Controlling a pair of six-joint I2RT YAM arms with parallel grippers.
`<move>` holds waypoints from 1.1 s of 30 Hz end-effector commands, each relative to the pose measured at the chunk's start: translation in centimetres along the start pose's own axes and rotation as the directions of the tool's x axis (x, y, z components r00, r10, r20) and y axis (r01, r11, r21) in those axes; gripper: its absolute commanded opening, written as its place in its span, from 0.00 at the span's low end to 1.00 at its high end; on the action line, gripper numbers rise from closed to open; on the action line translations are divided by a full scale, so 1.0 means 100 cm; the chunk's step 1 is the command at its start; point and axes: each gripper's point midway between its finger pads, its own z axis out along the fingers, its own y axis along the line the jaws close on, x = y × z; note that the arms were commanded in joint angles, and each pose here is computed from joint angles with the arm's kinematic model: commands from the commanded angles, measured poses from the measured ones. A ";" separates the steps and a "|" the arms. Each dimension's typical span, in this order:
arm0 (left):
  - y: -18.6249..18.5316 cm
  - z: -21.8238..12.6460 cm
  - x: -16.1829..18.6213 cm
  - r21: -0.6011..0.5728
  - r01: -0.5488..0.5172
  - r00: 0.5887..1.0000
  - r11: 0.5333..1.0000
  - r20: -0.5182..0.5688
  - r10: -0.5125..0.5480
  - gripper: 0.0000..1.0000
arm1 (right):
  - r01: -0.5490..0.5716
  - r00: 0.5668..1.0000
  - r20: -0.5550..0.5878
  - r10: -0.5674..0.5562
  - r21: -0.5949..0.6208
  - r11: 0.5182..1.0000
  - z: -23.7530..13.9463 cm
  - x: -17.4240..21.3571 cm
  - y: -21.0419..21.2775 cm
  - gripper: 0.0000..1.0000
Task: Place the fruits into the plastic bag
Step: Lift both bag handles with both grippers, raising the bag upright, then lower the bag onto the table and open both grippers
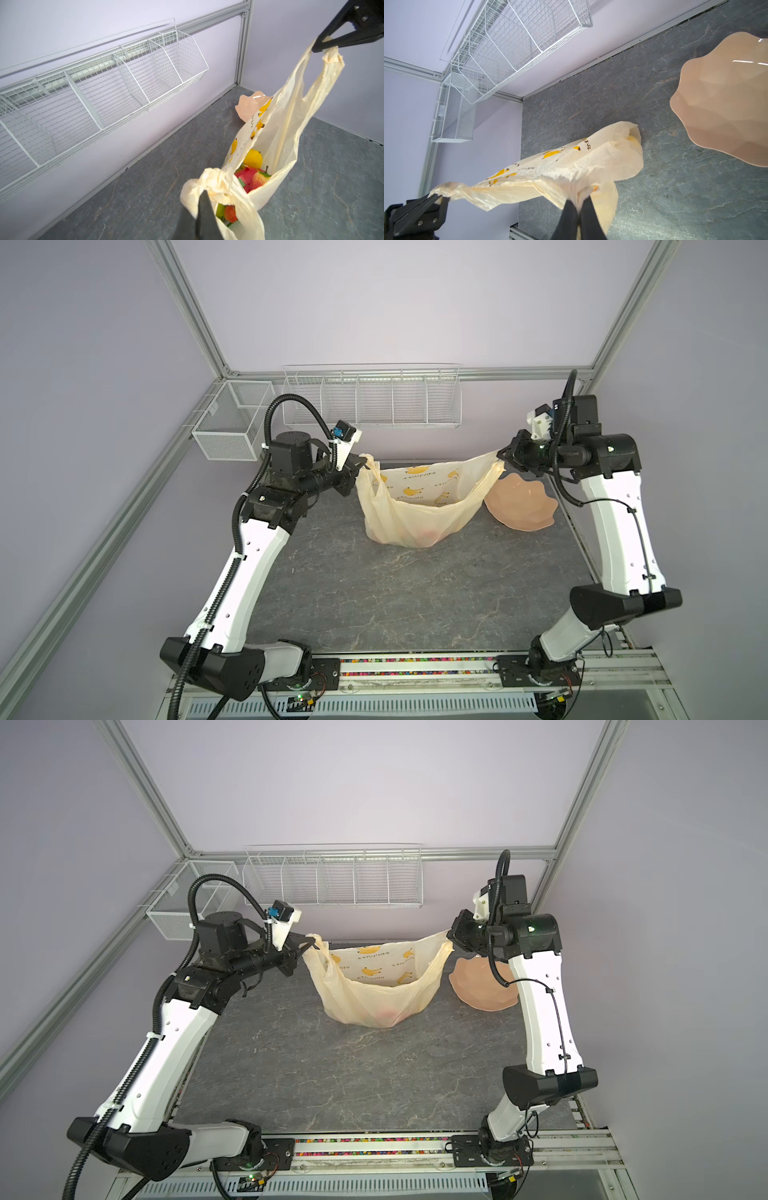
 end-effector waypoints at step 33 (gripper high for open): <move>0.009 -0.081 -0.036 -0.168 0.262 0.929 0.950 0.310 -0.201 0.92 | 0.058 0.994 0.087 -0.064 0.065 0.996 0.003 0.001 -0.064 0.88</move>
